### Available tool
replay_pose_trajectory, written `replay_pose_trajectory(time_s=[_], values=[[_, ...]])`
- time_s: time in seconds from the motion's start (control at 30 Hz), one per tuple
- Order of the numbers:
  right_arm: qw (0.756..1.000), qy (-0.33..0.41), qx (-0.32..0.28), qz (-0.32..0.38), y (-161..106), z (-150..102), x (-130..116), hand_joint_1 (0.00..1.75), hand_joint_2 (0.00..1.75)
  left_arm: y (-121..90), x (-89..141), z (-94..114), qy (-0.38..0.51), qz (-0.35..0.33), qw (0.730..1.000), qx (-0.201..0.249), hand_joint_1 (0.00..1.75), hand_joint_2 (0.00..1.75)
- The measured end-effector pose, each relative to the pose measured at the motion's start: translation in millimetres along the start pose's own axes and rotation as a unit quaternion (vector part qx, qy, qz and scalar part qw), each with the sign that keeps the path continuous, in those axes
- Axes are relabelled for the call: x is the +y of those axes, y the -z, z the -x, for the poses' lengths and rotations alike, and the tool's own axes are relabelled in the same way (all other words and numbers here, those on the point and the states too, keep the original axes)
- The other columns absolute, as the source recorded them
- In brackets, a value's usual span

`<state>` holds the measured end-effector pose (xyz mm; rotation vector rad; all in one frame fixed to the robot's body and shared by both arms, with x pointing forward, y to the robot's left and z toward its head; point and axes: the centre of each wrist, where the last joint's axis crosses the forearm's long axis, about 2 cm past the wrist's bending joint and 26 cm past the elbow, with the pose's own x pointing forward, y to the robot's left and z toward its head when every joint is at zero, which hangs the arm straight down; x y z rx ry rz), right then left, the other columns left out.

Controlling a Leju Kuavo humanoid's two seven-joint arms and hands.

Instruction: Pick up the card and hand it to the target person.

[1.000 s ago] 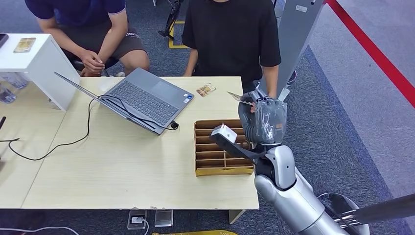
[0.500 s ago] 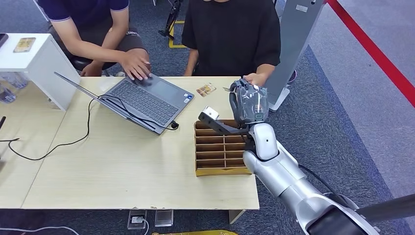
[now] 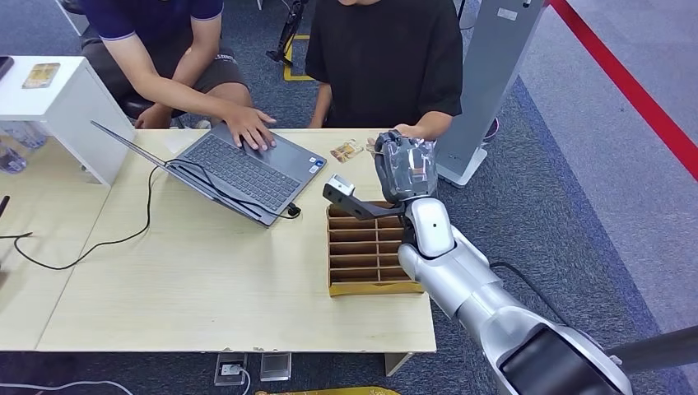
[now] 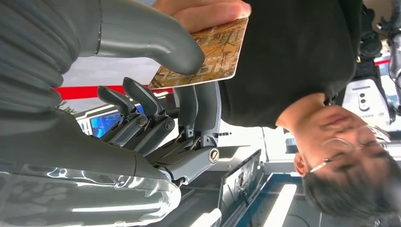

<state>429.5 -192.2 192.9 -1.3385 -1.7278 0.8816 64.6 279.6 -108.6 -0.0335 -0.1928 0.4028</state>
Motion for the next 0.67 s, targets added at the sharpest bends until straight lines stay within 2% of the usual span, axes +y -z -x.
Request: replay_pose_trajectory(time_s=[0.1, 0.23, 0.67], values=[[1.0, -0.003, -0.001, -0.007, 0.0, -1.3, 2.4, 1.73, 1.75, 0.0, 0.2, 0.2, -0.001, -0.002, 1.0, 0.0, 0.0, 1.75], [1.0, -0.003, -0.004, -0.015, -1.2, -2.8, 5.1, 0.0, 1.75, 0.0, 0.3, 0.4, -0.004, -0.004, 1.0, 0.001, 0.0, 1.75], [1.0, -0.003, -0.012, -0.026, -2.8, -6.0, 8.8, 0.0, 1.75, 0.0, 1.1, 0.6, -0.008, -0.007, 1.0, -0.007, 0.0, 1.75]])
